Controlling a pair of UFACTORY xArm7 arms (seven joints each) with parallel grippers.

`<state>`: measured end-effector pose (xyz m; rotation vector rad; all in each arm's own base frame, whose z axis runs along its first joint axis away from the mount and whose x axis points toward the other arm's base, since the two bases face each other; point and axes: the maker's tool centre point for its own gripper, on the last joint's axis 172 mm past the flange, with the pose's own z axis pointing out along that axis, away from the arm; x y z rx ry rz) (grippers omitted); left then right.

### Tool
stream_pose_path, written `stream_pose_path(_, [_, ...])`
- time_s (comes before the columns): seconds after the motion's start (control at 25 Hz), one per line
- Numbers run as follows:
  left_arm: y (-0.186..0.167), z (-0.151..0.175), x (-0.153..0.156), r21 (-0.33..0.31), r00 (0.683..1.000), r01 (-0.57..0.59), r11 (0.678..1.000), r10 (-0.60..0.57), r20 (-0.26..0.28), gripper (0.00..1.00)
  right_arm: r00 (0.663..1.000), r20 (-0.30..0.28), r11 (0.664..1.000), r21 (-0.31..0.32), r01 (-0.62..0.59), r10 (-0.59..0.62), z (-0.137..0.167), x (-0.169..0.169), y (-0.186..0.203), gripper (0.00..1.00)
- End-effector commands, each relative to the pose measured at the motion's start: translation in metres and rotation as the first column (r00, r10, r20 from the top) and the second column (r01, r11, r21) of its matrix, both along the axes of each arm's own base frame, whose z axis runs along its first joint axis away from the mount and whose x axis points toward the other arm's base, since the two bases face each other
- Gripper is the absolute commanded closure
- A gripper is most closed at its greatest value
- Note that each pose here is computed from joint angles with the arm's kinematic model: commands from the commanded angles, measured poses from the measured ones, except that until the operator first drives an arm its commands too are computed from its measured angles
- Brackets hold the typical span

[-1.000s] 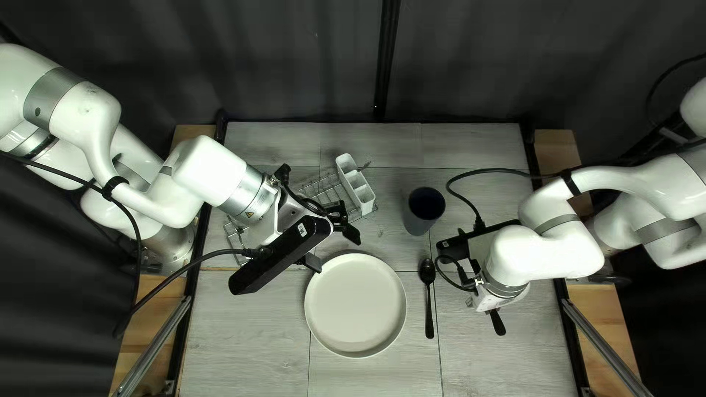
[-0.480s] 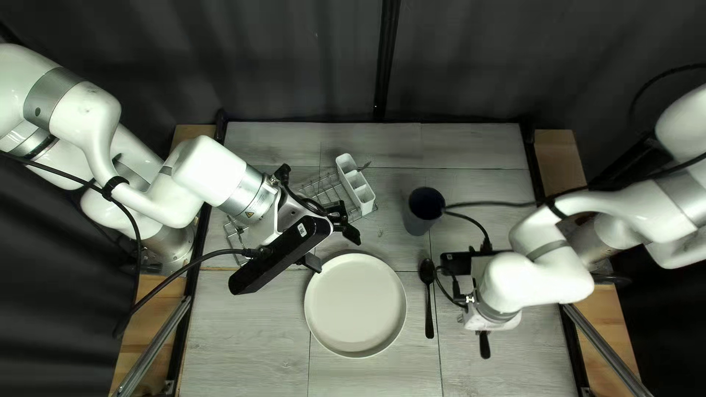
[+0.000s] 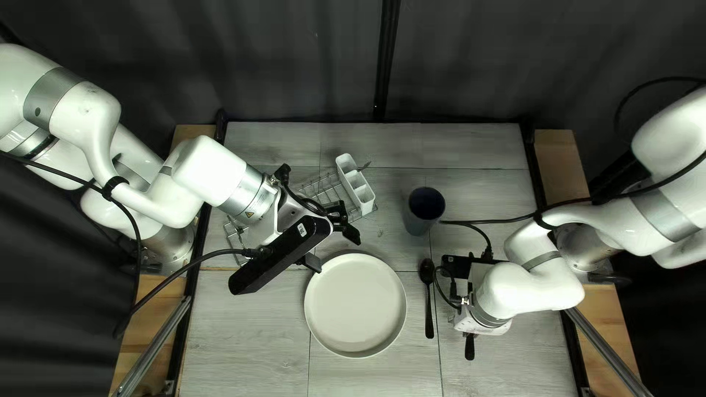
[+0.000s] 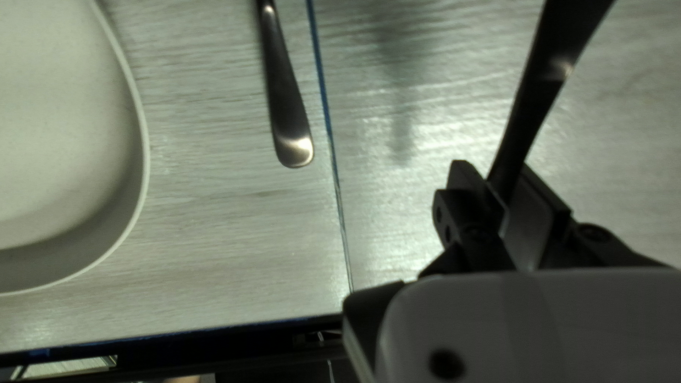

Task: Pick up and place plate onto table. Place down one fork to the left of the plate. Place spoon and knife to the right of the plate. Place cup above the knife and spoon

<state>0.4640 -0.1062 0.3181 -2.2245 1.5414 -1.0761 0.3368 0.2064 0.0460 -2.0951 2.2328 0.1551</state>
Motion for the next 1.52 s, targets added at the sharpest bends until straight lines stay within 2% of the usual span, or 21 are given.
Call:
stream_pose_path(0.04, [0.000,0.000,0.000,0.000,1.000,0.000,1.000,0.000,0.000,0.00,1.000,0.020,1.000,0.006,-0.023,0.022,-0.012,0.004,-0.004,1.00])
stream_pose_path(0.68, [0.000,0.000,0.000,0.000,1.000,0.000,1.000,0.000,0.000,0.00,0.998,0.049,0.999,0.009,-0.050,0.049,-0.034,0.014,-0.013,1.00])
stream_pose_path(0.72, [0.000,0.000,0.000,0.000,1.000,0.000,1.000,0.000,0.000,0.00,0.997,0.050,0.999,0.009,-0.051,0.050,-0.035,0.015,-0.013,0.92])
stream_pose_path(0.76, [0.000,0.000,0.000,0.000,1.000,0.000,1.000,0.000,0.000,0.00,0.997,0.050,0.999,0.009,-0.052,0.052,-0.035,0.016,-0.013,0.79])
stream_pose_path(0.8, [0.000,0.000,0.000,0.000,1.000,0.000,1.000,0.000,0.000,0.00,0.997,0.050,0.999,0.009,-0.053,0.052,-0.035,0.016,-0.014,0.19])
stream_pose_path(0.84, [0.000,0.000,0.000,0.000,1.000,0.000,1.000,0.000,0.000,0.00,0.997,0.051,0.998,0.010,-0.054,0.054,-0.035,0.016,-0.014,0.03])
stream_pose_path(0.88, [0.000,0.000,0.000,0.000,1.000,0.000,1.000,0.000,0.000,0.00,0.997,0.052,0.998,0.009,-0.056,0.055,-0.034,0.015,-0.014,0.00])
stream_pose_path(1.08, [0.000,0.000,0.000,0.000,1.000,0.000,1.000,0.000,0.000,0.00,0.996,0.052,0.998,-0.008,-0.068,0.069,-0.014,0.007,-0.016,0.00])
stream_pose_path(1.52, [0.000,0.000,0.000,0.000,1.000,0.000,1.000,0.000,0.000,0.00,0.979,0.019,0.977,-0.066,-0.203,0.204,0.077,-0.007,-0.036,0.00])
